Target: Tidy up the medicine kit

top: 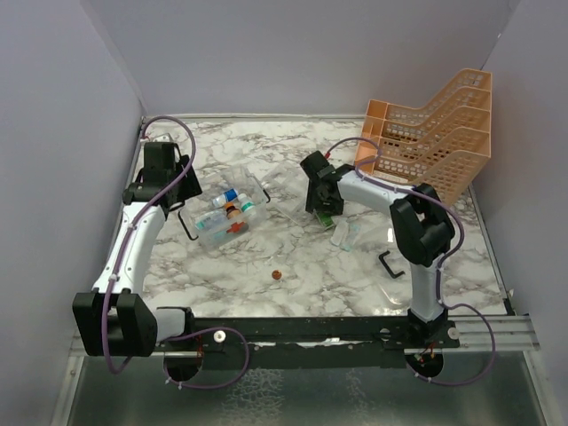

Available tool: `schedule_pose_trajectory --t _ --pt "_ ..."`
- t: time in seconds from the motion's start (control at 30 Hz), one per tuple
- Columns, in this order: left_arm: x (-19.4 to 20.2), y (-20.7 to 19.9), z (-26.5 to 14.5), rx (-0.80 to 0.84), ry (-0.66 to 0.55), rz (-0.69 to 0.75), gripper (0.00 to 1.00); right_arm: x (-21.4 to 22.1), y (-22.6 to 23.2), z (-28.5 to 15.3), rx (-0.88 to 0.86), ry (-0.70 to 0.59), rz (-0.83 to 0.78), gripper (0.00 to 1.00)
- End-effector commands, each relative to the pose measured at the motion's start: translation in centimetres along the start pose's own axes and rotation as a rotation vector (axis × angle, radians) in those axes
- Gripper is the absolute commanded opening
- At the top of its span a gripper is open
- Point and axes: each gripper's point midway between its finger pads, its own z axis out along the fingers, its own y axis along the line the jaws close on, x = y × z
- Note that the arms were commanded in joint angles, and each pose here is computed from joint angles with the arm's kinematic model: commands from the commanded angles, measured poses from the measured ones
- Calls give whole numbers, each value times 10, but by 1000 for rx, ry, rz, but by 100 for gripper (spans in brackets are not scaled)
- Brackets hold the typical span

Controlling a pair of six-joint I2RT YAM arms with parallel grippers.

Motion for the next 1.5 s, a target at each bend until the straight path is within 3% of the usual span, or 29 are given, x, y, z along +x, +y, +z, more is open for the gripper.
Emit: schedule_pose_trajectory --t 0.0,0.27,0.47,0.7,1.13,1.33,1.47 --pt "-14 -12 -19 74 -28 7 65 -4 8 -27 -107 -18 -27 59" --pt "-17 -19 -29 125 -36 27 65 -18 2 -53 -193 -138 -182 61" --pt "-16 -20 -35 140 -46 33 65 3 -18 -51 -194 -123 -295 57" --pt "-6 -22 -31 156 -17 15 65 12 -6 -45 -289 -100 -462 58" --pt "-1 -23 -31 169 -6 13 65 16 -15 -6 -194 -58 -480 56" --pt "-2 -24 -31 170 -9 14 65 18 -18 2 -213 -57 -455 40" --pt "-5 -23 -32 164 -20 13 65 14 -26 1 -205 -58 -414 37"
